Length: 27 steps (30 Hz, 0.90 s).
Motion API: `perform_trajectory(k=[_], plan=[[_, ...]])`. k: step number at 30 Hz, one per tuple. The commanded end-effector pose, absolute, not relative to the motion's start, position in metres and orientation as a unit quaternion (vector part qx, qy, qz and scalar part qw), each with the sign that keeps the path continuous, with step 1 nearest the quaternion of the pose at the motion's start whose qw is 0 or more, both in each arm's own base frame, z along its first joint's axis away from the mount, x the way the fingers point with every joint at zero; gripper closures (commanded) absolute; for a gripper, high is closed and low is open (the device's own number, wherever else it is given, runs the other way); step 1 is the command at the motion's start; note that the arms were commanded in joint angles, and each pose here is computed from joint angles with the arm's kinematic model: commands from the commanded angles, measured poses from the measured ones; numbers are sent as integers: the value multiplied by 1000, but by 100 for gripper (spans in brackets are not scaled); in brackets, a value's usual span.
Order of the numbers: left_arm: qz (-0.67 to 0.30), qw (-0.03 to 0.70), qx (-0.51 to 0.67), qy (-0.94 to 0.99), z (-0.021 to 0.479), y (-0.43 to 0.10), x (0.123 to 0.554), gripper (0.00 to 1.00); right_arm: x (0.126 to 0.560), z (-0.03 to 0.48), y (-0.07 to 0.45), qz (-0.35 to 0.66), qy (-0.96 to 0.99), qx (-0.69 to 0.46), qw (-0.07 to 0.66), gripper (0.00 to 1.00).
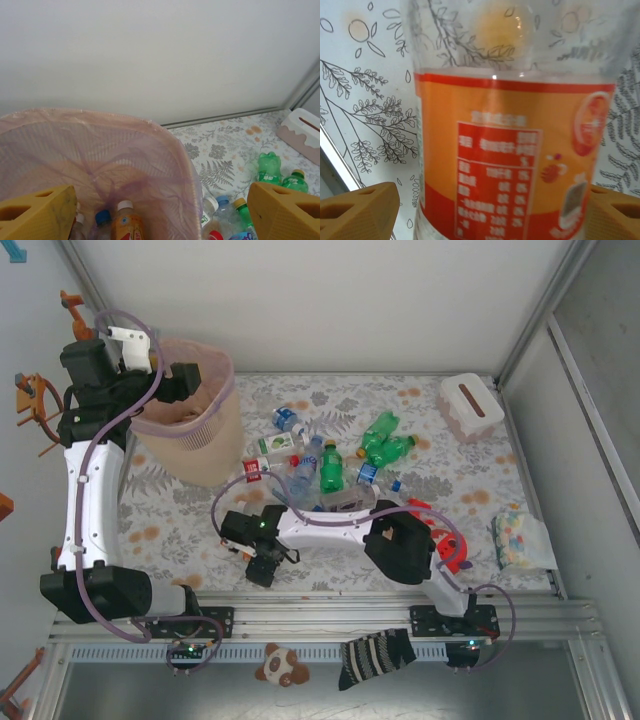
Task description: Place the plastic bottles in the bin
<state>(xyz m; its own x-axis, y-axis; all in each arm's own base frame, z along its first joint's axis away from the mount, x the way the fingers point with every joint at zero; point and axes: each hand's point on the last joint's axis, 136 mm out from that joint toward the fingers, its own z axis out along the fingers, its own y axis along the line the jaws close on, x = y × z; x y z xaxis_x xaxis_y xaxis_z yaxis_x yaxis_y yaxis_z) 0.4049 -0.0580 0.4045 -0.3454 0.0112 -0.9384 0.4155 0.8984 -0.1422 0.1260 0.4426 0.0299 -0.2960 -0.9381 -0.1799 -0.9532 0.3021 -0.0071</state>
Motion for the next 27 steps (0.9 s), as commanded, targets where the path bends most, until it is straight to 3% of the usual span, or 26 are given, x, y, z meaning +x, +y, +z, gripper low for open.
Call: perform_trajectory(k=[1, 16, 27], plan=[[-188, 570, 138, 788, 414, -60, 400, 12, 125, 31, 443, 37, 797, -599, 72, 18], [-190, 571, 139, 786, 416, -61, 400, 12, 127, 42, 441, 40, 799, -594, 87, 38], [-245, 584, 152, 758, 428, -77, 398, 13, 138, 110, 443, 111, 805, -550, 191, 39]])
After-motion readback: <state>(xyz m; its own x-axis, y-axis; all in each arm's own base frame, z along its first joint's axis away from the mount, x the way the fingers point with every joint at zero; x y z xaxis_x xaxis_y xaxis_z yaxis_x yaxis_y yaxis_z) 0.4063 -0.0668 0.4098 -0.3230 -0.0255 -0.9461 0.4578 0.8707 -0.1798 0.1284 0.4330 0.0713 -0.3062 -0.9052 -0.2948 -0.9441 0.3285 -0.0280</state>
